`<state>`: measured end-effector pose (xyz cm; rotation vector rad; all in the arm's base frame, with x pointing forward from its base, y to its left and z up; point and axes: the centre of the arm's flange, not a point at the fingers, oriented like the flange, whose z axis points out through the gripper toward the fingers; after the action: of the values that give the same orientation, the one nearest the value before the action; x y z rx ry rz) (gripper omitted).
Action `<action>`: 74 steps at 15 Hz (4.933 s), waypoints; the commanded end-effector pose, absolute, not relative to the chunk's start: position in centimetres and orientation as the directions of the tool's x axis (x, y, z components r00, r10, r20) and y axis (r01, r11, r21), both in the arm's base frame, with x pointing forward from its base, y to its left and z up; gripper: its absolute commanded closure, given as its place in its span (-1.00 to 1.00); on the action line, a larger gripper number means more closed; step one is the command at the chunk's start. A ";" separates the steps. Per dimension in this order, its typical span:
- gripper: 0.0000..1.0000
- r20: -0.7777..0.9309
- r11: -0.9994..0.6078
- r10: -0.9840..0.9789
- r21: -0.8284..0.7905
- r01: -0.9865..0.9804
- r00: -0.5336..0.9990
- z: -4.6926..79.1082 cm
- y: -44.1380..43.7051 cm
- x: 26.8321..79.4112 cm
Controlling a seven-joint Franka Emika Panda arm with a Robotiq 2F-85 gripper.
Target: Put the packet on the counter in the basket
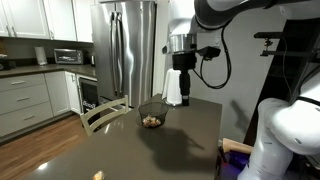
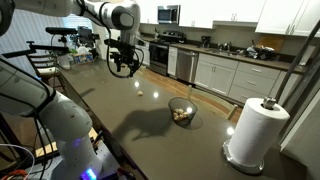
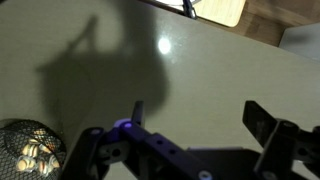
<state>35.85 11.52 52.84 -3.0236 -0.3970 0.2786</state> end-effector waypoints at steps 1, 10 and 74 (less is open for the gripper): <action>-1.00 -0.154 -0.951 0.306 -0.103 0.293 0.939 52.7 11.6 39.0; -1.00 -0.115 -0.875 0.482 -0.123 0.469 0.869 48.7 16.8 46.1; 0.79 0.007 -0.557 0.825 -0.167 0.814 0.566 27.8 28.1 59.0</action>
<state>58.74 28.89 24.86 -2.5751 -1.4259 0.0766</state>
